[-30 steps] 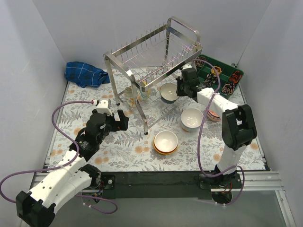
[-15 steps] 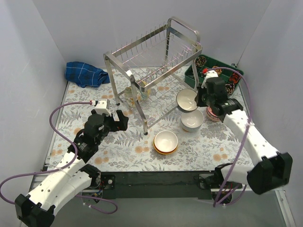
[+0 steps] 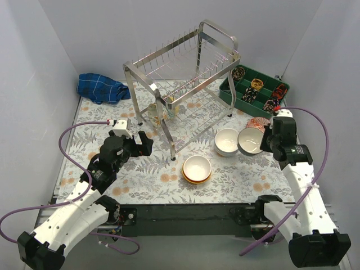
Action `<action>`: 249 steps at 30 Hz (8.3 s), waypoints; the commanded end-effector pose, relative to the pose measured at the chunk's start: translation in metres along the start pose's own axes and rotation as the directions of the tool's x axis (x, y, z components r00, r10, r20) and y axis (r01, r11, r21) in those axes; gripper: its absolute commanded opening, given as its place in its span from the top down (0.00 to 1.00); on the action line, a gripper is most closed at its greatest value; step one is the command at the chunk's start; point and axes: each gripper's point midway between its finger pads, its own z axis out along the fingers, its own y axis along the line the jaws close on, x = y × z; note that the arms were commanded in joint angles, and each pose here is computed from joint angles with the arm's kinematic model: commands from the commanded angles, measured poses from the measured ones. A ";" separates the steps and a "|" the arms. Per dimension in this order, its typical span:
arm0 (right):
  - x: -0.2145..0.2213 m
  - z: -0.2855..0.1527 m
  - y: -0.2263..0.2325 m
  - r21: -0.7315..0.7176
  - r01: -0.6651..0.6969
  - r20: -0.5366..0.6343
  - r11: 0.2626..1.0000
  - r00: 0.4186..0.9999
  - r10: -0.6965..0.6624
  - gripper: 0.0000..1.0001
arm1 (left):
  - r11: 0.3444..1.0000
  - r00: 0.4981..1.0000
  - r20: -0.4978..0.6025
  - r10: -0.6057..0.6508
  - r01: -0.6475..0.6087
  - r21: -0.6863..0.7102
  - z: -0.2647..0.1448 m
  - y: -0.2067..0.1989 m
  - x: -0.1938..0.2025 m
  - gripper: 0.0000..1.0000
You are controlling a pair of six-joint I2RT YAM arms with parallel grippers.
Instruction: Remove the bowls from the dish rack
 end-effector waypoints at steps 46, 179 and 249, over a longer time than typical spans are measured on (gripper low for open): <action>0.035 0.044 -0.110 0.290 -0.534 0.237 0.794 0.844 0.481 0.06 | 1.000 0.999 0.043 -0.010 0.009 0.023 -0.008 -0.002 -0.008 0.02; -0.048 0.011 0.277 -0.882 0.021 0.147 0.472 0.962 0.232 0.99 | 0.911 0.931 -0.186 -0.313 0.350 0.220 0.002 -0.058 0.031 0.02; 0.063 -0.030 0.222 -0.859 0.089 0.056 0.505 0.995 -0.080 0.09 | 0.941 0.921 -0.267 -0.283 0.212 -0.264 -0.009 0.014 0.083 1.00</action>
